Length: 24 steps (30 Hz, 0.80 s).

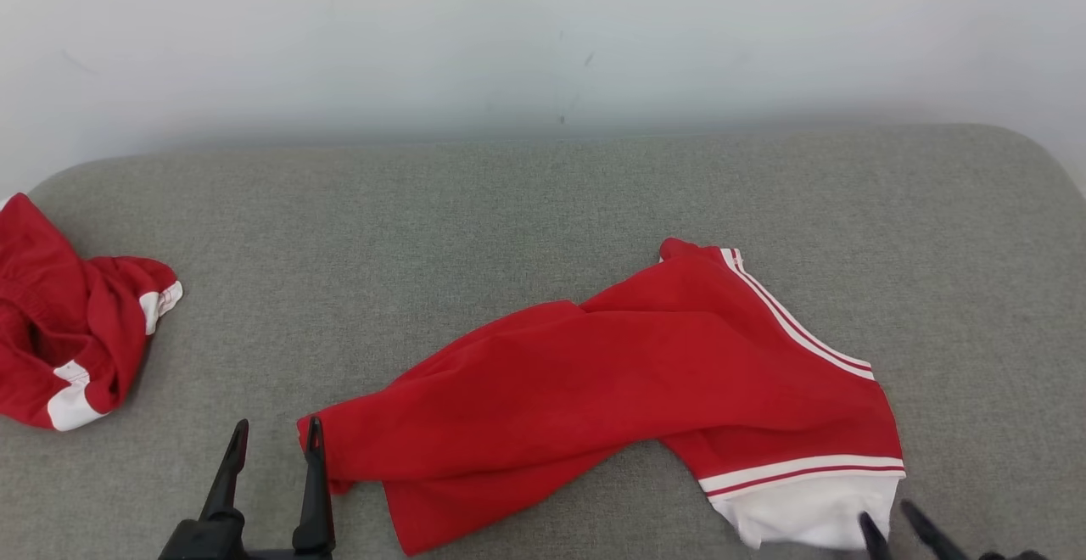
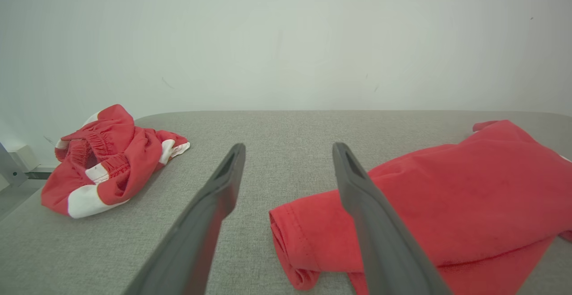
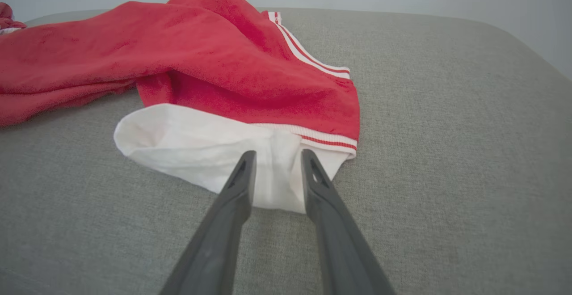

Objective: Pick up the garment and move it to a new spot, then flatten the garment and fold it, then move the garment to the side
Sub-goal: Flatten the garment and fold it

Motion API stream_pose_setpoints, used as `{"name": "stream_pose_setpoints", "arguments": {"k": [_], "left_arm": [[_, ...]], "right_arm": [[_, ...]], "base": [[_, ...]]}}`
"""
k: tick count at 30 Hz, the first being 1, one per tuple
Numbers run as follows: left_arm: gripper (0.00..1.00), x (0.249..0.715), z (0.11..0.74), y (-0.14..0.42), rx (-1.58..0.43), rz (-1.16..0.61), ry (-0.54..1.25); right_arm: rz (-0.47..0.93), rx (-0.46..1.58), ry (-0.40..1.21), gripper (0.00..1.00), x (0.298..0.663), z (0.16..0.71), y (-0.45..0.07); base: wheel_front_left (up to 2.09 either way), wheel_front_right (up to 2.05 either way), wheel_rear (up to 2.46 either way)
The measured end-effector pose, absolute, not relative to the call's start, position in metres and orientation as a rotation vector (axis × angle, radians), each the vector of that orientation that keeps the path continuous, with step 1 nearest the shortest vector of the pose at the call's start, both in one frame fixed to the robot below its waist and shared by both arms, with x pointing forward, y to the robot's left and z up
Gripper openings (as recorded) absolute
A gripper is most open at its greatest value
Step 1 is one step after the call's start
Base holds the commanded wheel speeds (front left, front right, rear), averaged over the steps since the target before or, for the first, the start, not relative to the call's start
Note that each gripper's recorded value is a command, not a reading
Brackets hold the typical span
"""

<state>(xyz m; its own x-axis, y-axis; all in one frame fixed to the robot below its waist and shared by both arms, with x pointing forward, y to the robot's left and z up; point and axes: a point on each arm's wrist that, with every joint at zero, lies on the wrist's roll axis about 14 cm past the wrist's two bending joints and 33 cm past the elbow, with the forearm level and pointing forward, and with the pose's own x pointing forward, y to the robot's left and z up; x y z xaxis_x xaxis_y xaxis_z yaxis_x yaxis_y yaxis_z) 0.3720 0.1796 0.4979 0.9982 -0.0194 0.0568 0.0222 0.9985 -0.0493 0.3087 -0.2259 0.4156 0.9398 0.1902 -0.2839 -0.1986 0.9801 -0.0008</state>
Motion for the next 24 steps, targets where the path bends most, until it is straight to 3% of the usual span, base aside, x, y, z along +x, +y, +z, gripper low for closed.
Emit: {"name": "stream_pose_setpoints", "arguments": {"k": [12, 24], "left_arm": [[1.0, 0.367, 0.503, 0.182, -0.05, -0.013, -0.071], [1.0, 0.356, 0.504, 0.195, -0.046, 0.023, -0.074]], "right_arm": [[0.203, -0.054, 0.132, 1.0, 0.329, 0.462, -0.227], [0.245, -0.13, 0.045, 1.0, 0.415, 0.501, -0.213]], "base": [[0.0, 0.0, 0.0], [0.0, 0.0, 0.0]]}}
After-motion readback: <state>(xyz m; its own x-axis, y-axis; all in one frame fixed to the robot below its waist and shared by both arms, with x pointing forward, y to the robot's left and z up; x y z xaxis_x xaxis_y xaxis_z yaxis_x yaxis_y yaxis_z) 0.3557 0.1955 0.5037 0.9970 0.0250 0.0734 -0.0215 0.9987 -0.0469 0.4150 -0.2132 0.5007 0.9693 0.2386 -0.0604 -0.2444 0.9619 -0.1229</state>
